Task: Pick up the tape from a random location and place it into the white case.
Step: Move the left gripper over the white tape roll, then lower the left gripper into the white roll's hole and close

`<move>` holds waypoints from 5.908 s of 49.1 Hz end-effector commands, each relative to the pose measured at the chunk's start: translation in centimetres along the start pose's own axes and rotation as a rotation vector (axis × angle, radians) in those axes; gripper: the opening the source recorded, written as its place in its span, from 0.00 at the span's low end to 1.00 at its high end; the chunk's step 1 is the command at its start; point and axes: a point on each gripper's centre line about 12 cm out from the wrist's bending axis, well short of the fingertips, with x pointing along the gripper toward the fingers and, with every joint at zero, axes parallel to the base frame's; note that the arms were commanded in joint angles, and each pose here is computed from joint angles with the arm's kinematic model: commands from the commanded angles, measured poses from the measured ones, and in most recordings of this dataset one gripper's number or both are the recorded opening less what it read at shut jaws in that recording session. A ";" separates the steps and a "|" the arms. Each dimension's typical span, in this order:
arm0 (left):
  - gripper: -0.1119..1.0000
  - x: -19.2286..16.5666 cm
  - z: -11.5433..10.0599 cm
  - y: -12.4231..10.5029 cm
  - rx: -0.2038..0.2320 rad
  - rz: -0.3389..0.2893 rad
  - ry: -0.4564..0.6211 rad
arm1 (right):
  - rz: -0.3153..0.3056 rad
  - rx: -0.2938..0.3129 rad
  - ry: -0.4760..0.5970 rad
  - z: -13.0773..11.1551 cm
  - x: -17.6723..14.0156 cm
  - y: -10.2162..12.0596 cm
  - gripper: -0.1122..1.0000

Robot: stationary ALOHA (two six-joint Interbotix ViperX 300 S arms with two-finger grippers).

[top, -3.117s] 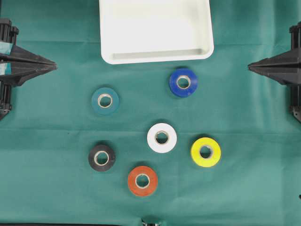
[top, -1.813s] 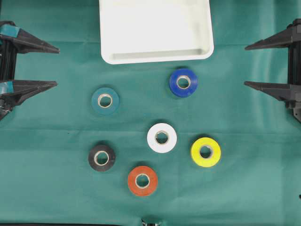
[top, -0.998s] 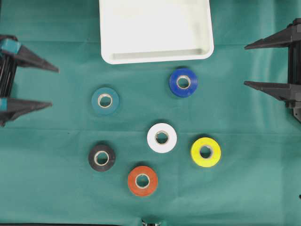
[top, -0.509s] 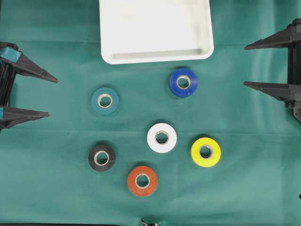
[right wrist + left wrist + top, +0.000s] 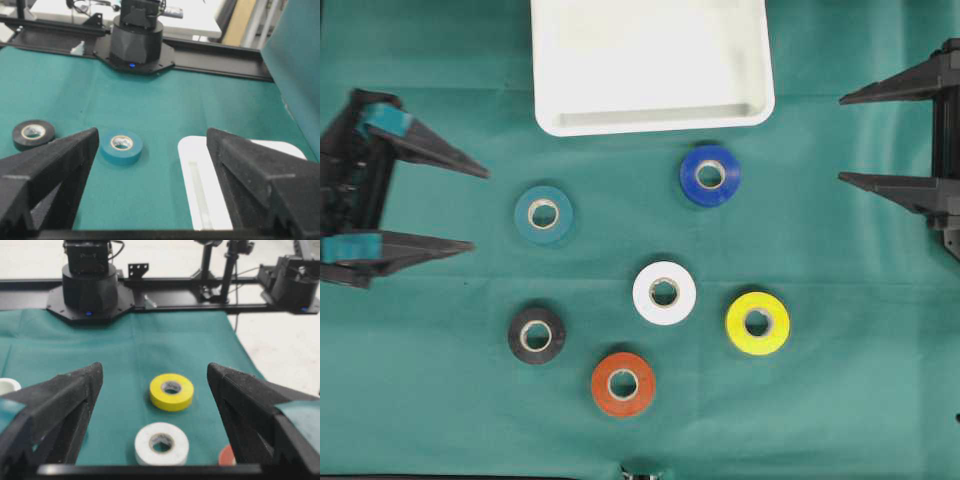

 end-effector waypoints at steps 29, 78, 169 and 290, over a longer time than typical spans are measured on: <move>0.99 13.3 3.9 0.0 0.087 0.005 0.003 | -0.001 -0.005 -0.012 0.8 0.4 0.0 0.91; 0.99 19.8 2.7 1.2 -0.015 0.043 0.437 | 0.001 -0.015 -0.011 0.8 0.4 0.0 0.91; 0.99 22.6 -5.3 1.2 -0.040 0.071 0.961 | 0.000 -0.014 0.034 0.1 0.8 0.0 0.91; 0.31 23.2 -16.3 1.1 -0.067 0.087 1.081 | 0.000 -0.015 0.077 -0.8 1.3 0.0 0.91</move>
